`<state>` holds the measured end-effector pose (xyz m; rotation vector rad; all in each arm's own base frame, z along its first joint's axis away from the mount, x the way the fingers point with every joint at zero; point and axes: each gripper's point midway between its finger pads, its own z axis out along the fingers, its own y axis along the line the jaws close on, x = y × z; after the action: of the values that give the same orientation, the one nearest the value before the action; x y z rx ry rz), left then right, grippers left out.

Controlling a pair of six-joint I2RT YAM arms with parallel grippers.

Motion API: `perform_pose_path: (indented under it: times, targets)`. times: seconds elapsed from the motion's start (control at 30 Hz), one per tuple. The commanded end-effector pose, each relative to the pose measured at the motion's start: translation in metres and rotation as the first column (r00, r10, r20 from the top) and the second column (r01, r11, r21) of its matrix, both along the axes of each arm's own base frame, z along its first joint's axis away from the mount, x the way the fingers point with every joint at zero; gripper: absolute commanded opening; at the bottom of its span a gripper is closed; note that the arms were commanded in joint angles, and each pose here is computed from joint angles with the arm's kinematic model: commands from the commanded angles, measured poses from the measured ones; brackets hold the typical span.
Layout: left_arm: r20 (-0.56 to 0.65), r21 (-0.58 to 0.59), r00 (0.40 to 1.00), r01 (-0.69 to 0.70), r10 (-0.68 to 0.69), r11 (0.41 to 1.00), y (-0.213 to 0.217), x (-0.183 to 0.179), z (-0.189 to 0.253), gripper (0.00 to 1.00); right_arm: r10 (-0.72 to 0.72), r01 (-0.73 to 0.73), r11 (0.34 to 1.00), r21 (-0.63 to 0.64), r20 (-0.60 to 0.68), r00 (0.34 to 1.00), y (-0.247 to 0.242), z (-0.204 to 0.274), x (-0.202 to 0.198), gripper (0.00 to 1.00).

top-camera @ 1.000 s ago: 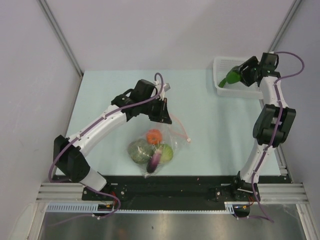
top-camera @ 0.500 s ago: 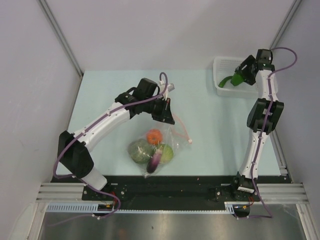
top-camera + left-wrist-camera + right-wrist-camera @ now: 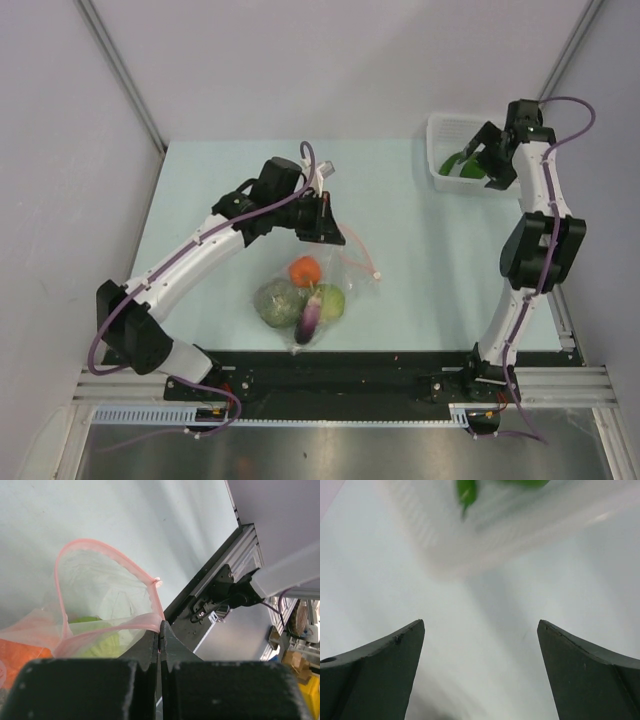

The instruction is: Open the zip-top bag and remove the fake food

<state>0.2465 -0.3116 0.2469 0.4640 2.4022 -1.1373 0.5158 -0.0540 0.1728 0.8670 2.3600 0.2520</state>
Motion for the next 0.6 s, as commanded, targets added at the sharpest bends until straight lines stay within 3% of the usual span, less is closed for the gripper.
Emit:
perform_pose_path:
  times: [0.0,0.1,0.2,0.23,0.33,0.4,0.43,0.5,0.57]
  targets:
    - [0.080,-0.059,0.996,-0.045,0.049,0.997,0.004,0.006,0.039,0.00,0.299,-0.306,0.950,0.060,0.097,0.949,0.102,0.052,-0.060,1.00]
    - [0.070,-0.069,0.996,-0.044,0.048,0.997,0.002,0.005,0.040,0.00,0.514,-0.527,0.847,0.062,0.154,0.844,0.175,0.072,-0.101,1.00]
    - [0.066,-0.073,0.997,-0.038,0.043,0.997,0.001,0.004,0.043,0.00,0.632,-0.661,0.740,0.124,0.211,0.746,0.222,0.081,-0.143,0.97]
    - [0.069,-0.076,0.997,-0.035,0.040,0.997,0.001,0.005,0.044,0.00,0.689,-0.726,0.661,0.193,0.227,0.688,0.247,0.076,-0.166,0.93]
    - [0.074,-0.070,0.996,-0.039,0.044,0.997,0.001,0.006,0.045,0.00,0.765,-0.814,0.520,0.258,0.283,0.578,0.286,0.082,-0.200,0.84]
    - [0.075,-0.072,0.996,-0.035,0.041,0.997,0.001,0.006,0.046,0.00,0.799,-0.845,0.464,0.265,0.286,0.529,0.298,0.079,-0.214,0.80]
    - [0.079,-0.077,0.996,-0.032,0.038,0.997,0.000,0.006,0.048,0.00,0.825,-0.876,0.399,0.272,0.311,0.472,0.311,0.081,-0.225,0.72]
    - [0.079,-0.087,0.997,-0.020,0.026,0.996,-0.001,0.004,0.051,0.00,0.846,-0.894,0.348,0.283,0.315,0.430,0.319,0.073,-0.234,0.64]
    - [0.087,-0.089,0.996,-0.003,0.010,0.996,-0.002,0.002,0.053,0.00,0.860,-0.914,0.248,0.322,0.361,0.360,0.335,0.074,-0.247,0.62]
